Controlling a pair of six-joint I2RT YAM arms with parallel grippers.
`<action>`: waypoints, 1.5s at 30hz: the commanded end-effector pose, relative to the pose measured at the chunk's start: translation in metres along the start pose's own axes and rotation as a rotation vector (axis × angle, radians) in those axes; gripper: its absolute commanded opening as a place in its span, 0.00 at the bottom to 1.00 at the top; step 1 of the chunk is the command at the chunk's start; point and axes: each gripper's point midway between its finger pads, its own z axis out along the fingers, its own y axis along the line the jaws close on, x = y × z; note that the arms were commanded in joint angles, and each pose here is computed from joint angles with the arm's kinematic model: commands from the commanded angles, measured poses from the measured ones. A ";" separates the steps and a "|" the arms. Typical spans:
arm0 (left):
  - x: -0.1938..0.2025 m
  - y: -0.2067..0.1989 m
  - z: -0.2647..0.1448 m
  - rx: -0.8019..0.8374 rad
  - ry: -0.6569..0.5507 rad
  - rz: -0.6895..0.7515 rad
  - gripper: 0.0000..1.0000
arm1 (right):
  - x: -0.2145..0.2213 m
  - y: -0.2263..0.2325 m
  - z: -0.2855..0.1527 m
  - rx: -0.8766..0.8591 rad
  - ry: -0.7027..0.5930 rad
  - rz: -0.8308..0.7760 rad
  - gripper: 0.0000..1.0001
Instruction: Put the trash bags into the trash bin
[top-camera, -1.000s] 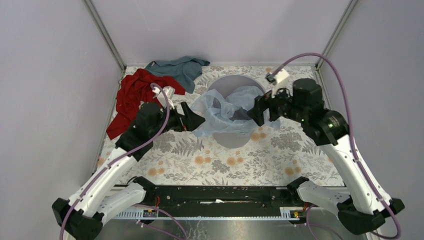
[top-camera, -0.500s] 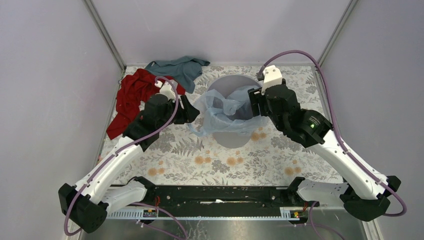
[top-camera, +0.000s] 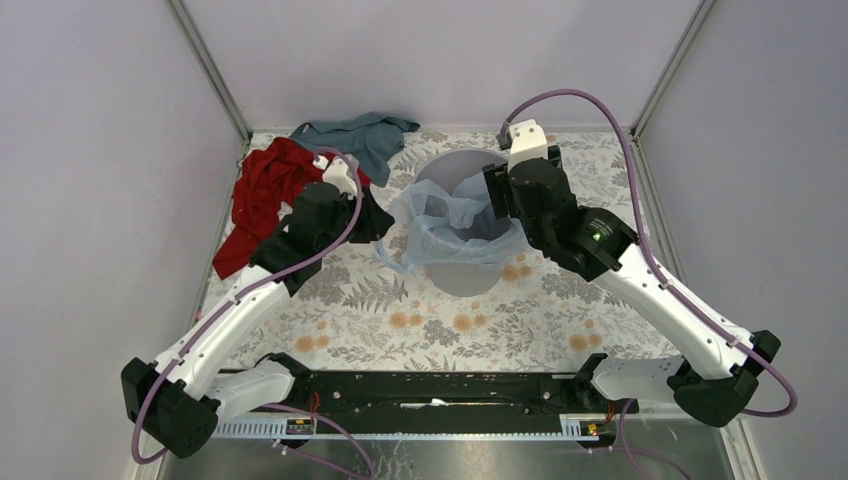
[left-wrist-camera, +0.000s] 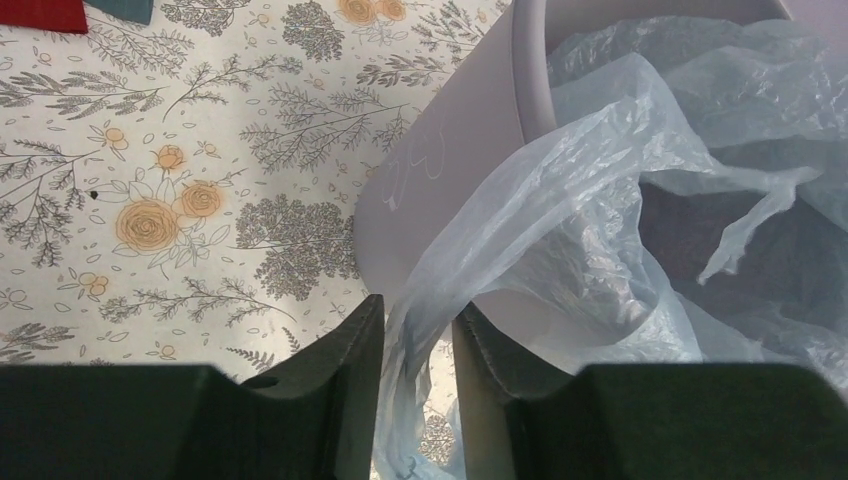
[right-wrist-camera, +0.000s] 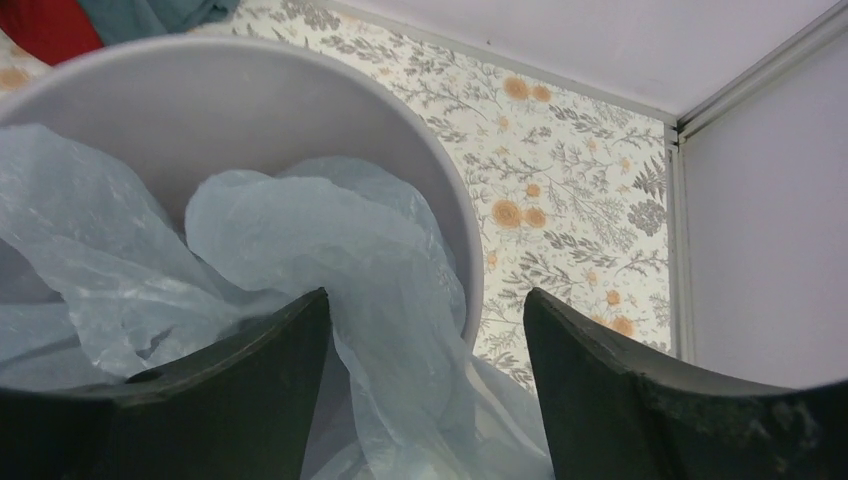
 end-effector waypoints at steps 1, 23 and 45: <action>-0.019 -0.009 -0.002 0.033 -0.036 0.015 0.33 | 0.004 -0.007 -0.009 -0.008 -0.012 -0.043 0.78; -0.055 -0.006 0.021 0.035 -0.129 -0.022 0.00 | -0.014 -0.049 0.098 0.063 0.053 0.125 0.04; -0.020 0.042 0.076 -0.067 -0.103 -0.233 0.00 | -0.010 -0.023 0.166 -0.130 0.107 0.252 0.14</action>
